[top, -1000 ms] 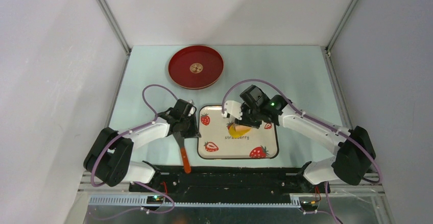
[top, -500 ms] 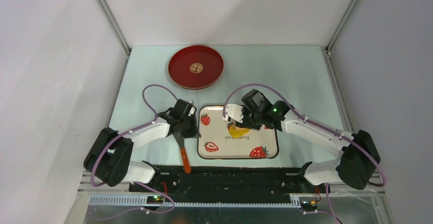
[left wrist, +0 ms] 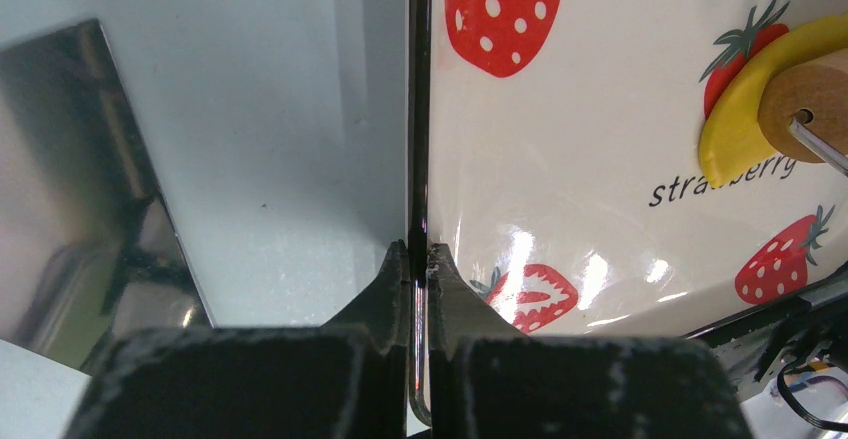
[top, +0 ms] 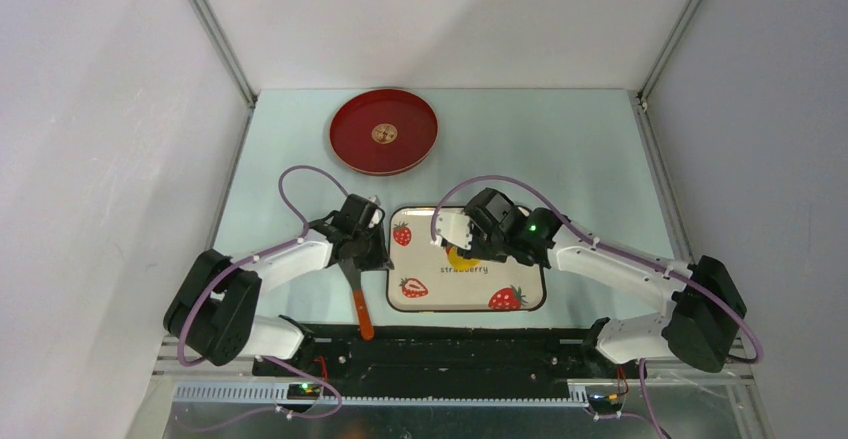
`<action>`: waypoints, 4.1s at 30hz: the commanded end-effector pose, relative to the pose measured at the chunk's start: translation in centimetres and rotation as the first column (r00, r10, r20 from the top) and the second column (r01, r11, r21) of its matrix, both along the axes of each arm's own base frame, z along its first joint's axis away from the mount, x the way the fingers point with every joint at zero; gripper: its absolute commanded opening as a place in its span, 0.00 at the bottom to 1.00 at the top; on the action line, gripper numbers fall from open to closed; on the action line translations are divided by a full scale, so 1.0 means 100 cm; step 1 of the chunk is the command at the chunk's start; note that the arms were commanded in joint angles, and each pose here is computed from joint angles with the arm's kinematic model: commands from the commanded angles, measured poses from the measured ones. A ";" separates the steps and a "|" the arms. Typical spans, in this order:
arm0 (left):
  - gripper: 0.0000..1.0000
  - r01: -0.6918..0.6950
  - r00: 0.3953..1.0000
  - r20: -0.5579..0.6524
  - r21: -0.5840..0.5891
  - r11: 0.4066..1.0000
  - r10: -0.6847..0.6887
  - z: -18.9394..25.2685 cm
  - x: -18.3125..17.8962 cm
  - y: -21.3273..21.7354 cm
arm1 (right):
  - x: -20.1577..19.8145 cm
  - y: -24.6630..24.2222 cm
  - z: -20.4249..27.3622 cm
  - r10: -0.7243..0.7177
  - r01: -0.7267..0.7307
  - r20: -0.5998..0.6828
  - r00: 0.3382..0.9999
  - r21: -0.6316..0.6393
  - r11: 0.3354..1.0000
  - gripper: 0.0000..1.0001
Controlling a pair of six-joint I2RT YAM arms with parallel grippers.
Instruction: Roll out the dumpling wrappers from the dough
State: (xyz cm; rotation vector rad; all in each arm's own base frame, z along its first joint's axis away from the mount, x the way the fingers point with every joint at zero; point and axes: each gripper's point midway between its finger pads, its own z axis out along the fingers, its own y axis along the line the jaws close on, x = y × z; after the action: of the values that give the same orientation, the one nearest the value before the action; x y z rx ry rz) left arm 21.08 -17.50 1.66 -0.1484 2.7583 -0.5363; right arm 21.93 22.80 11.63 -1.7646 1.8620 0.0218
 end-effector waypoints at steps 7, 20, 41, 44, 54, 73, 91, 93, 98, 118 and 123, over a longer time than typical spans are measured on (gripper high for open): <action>0.00 -0.009 0.997 -0.077 0.210 0.978 0.026 -0.031 -0.023 0.047 | -0.098 -0.055 -0.055 -0.044 -0.047 -0.411 0.911 -0.209 0.977 0.00; 0.00 -0.010 0.997 -0.077 0.210 0.978 0.027 -0.031 -0.023 0.047 | -0.119 -0.062 -0.063 -0.040 -0.089 -0.476 0.878 -0.245 0.965 0.00; 0.00 -0.010 0.996 -0.079 0.211 0.977 0.027 -0.031 -0.023 0.047 | -0.126 -0.066 -0.054 -0.018 -0.109 -0.485 0.874 -0.232 0.967 0.00; 0.00 -0.011 0.997 -0.078 0.212 0.977 0.028 -0.031 -0.023 0.047 | -0.120 -0.068 -0.047 -0.023 -0.089 -0.448 0.894 -0.228 0.970 0.00; 0.00 -0.009 0.996 -0.080 0.212 0.977 0.026 -0.031 -0.023 0.047 | -0.043 -0.034 0.066 -0.042 0.055 -0.059 0.997 0.243 0.968 0.00; 0.00 -0.005 0.996 -0.082 0.212 0.977 0.022 -0.032 -0.022 0.047 | 0.014 0.025 0.073 0.080 -0.070 -0.036 0.996 0.222 0.972 0.00; 0.00 -0.005 0.996 -0.081 0.212 0.977 0.023 -0.032 -0.023 0.047 | 0.024 0.039 0.001 0.045 -0.049 -0.152 0.987 -0.025 0.998 0.00; 0.00 -0.006 0.997 -0.080 0.212 0.977 0.024 -0.032 -0.023 0.047 | 0.023 0.038 -0.005 0.036 -0.042 -0.184 0.982 -0.026 0.999 0.00; 0.00 -0.006 0.997 -0.080 0.213 0.977 0.023 -0.032 -0.023 0.047 | 0.016 0.033 -0.016 0.031 -0.045 -0.235 0.971 -0.055 0.997 0.00; 0.00 -0.009 0.996 -0.080 0.213 0.977 0.027 -0.032 -0.023 0.048 | 0.015 0.028 -0.054 0.005 -0.009 -0.333 0.943 -0.011 1.000 0.00; 0.00 -0.009 0.997 -0.079 0.212 0.977 0.027 -0.032 -0.023 0.048 | 0.025 0.026 -0.056 -0.017 0.018 -0.331 0.944 0.002 1.000 0.00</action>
State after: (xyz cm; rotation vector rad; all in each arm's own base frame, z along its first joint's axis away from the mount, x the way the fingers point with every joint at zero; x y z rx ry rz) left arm 21.08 -17.50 1.65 -0.1490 2.7587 -0.5362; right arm 25.77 29.36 12.05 -1.7529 1.8700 0.3870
